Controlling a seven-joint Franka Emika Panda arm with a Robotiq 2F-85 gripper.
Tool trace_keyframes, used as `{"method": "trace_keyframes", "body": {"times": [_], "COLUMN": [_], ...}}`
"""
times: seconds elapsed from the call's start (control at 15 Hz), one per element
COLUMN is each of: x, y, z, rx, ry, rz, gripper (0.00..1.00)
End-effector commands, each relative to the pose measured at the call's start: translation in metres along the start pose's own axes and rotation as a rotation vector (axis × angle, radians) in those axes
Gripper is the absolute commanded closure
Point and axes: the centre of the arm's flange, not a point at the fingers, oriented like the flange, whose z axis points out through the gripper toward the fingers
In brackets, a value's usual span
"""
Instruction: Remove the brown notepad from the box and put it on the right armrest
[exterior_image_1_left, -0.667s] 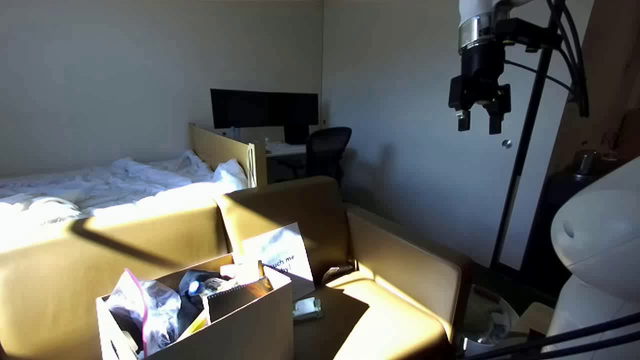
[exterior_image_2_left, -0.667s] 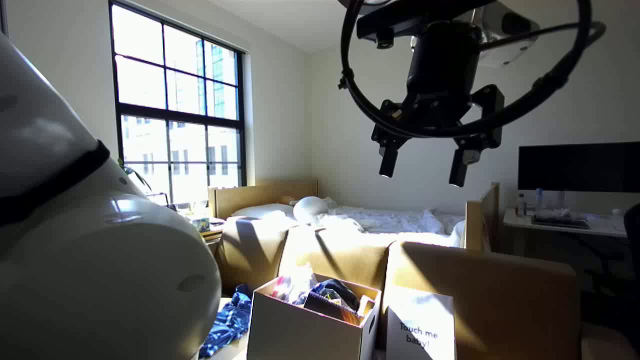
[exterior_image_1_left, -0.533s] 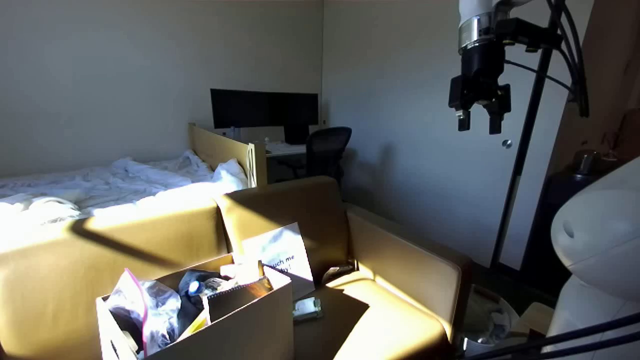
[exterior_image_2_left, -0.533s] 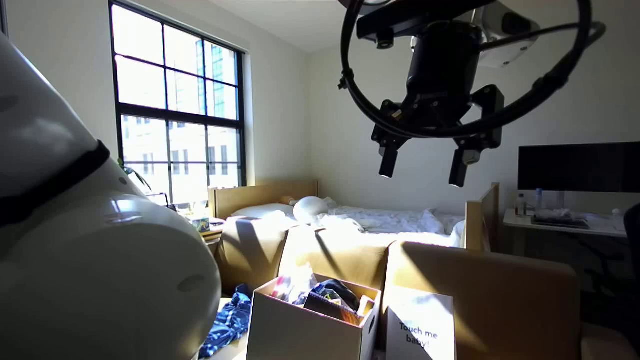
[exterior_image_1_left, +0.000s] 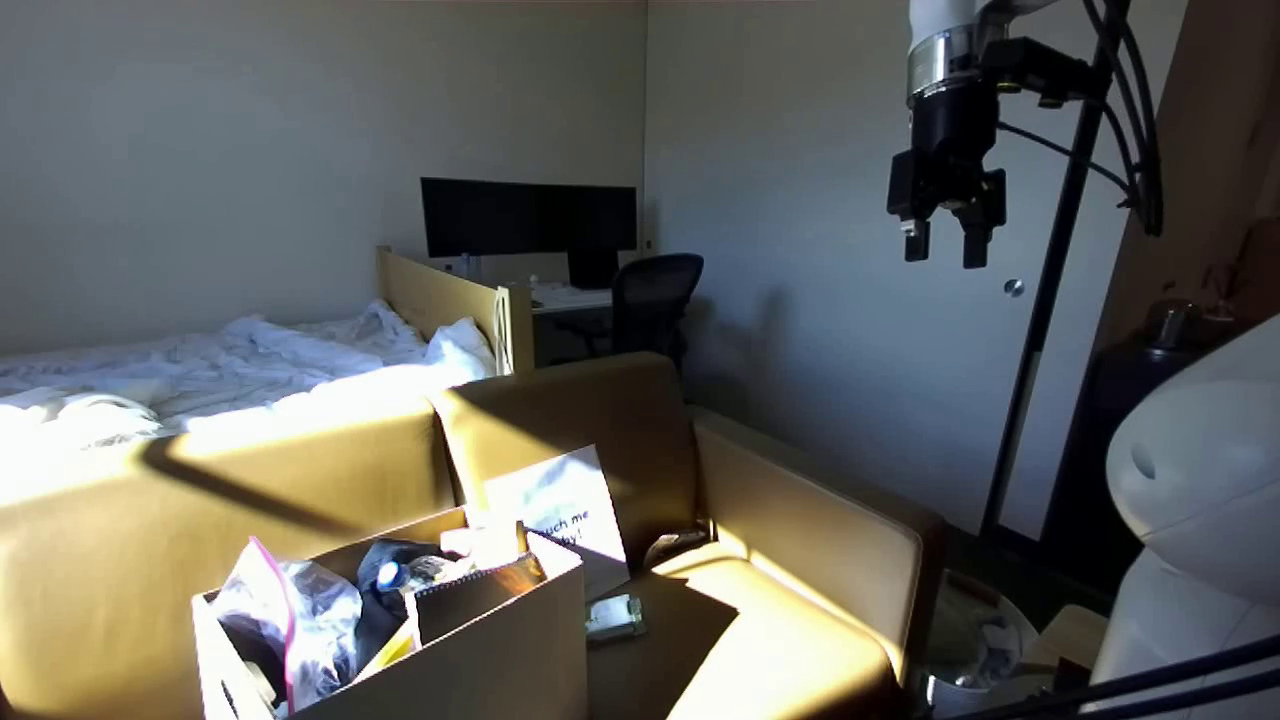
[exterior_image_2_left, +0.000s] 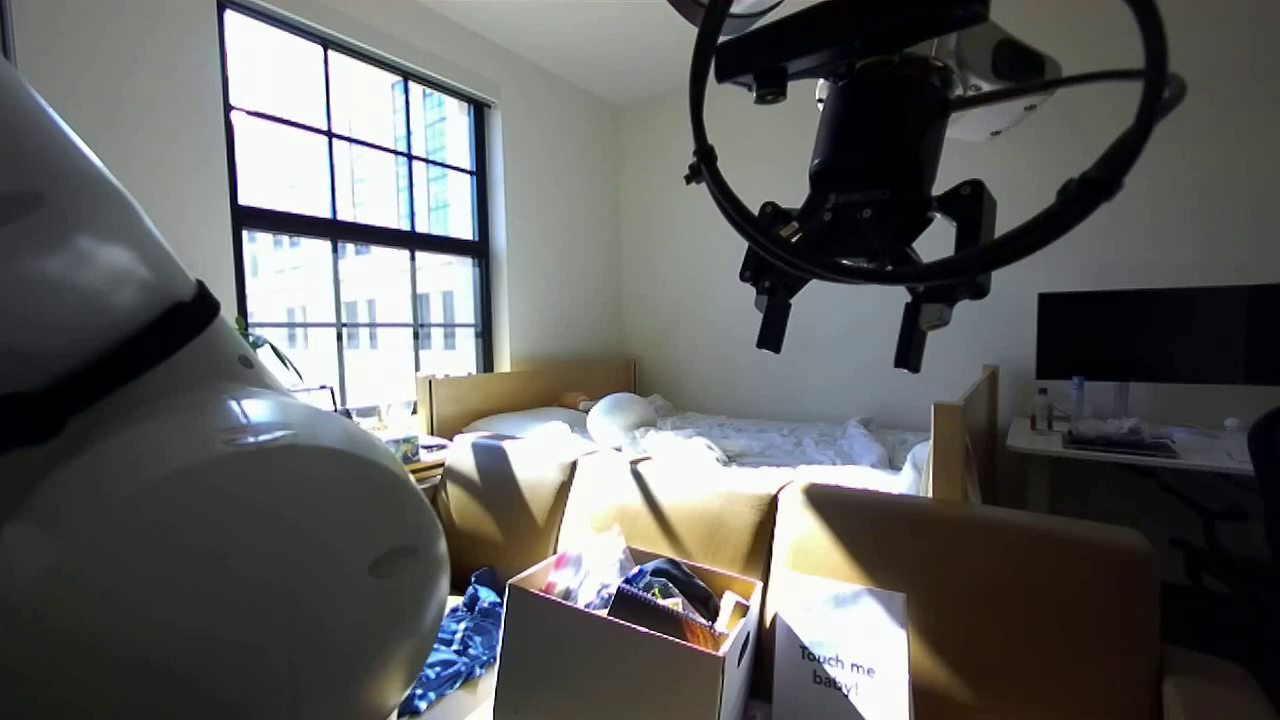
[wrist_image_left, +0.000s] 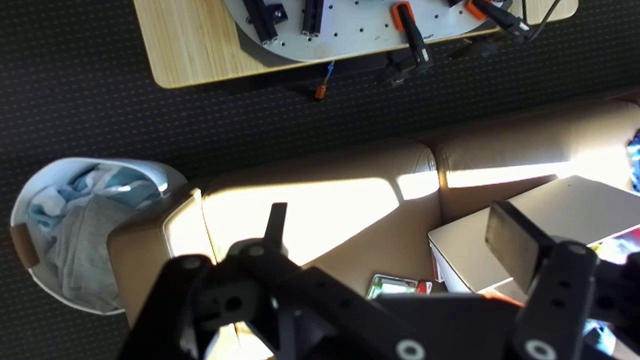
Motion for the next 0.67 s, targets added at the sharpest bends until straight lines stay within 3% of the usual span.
{"method": "trace_keyframes", "body": {"times": [0.0, 0.13, 0.33, 0.6], "x": [0.043, 0.060, 0.060, 0.066], "y": [-0.035, -0.073, -0.150, -0.225], "z": [-0.010, -0.014, 0.004, 0.019], "rx": [-0.040, -0.086, -0.152, -0.242], "ry": [0.088, 0.123, 0.117, 0.157], "rz": [-0.134, -0.246, -0.400, -0.597], "gripper": [0.00, 0.00, 0.00, 0.00]}}
